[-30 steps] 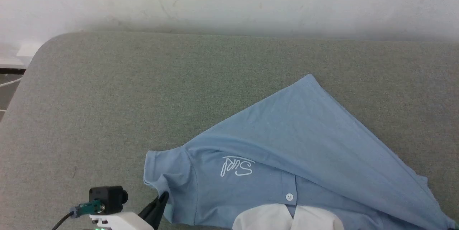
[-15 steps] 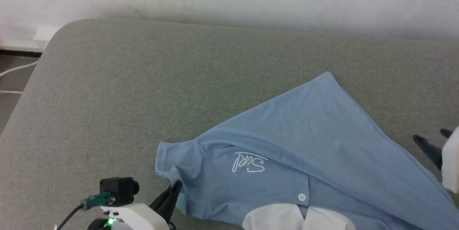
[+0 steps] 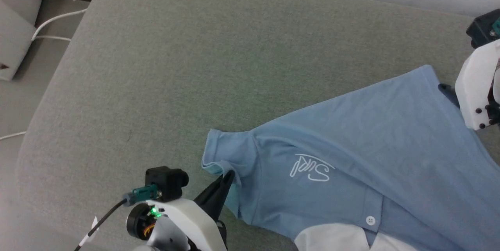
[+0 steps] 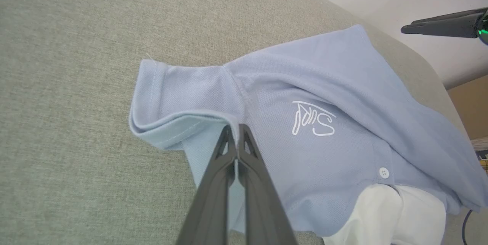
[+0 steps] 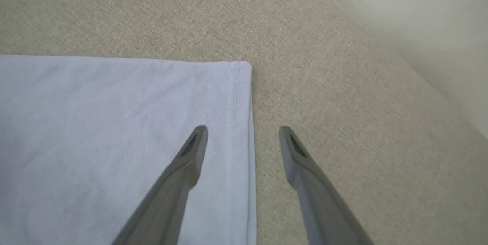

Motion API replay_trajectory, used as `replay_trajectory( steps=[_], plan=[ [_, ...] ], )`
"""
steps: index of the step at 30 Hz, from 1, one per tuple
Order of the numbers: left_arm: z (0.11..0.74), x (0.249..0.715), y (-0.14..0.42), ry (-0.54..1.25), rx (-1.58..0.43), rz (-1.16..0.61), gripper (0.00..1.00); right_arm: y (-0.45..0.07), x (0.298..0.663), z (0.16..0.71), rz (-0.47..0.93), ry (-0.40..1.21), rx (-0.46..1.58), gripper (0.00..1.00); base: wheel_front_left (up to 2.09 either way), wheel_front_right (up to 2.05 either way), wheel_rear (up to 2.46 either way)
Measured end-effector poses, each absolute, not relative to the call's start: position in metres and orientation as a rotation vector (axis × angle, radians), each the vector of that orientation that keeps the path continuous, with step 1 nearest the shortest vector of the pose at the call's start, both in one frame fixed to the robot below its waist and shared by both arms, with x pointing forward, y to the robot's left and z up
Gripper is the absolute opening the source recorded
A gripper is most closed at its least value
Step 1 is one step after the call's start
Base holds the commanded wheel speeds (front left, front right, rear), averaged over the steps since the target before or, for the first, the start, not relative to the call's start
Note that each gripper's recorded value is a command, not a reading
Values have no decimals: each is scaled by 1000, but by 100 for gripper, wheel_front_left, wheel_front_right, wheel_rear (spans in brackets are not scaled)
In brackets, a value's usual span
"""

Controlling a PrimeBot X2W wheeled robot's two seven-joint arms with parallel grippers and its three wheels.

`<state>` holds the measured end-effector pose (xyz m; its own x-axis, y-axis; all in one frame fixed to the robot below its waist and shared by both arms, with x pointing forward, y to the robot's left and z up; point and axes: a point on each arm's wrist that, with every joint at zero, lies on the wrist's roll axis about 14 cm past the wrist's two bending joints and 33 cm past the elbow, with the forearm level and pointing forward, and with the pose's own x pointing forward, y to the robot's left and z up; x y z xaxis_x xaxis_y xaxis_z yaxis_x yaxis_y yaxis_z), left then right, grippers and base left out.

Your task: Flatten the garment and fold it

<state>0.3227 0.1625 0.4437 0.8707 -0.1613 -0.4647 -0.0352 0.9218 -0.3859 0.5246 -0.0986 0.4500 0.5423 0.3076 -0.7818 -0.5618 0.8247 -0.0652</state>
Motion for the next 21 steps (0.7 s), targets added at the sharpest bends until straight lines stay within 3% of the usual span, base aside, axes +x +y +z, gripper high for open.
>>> replay_trajectory(
  steps=[14, 15, 16, 21],
  plan=[
    [430, 311, 181, 561, -393, 48, 0, -68, 558, 364, 595, 1048, -444, 97, 0, 0, 0],
    [428, 310, 182, 565, -392, 56, 0, -67, 558, 361, 601, 1060, -450, 38, 0, 0, 0],
    [427, 310, 184, 570, -391, 63, 0, -67, 558, 358, 608, 1070, -456, 0, 0, 0, 0],
    [423, 307, 188, 583, -386, 81, 0, -58, 554, 354, 650, 1081, -458, 0, 0, 0, 0]
  ],
)
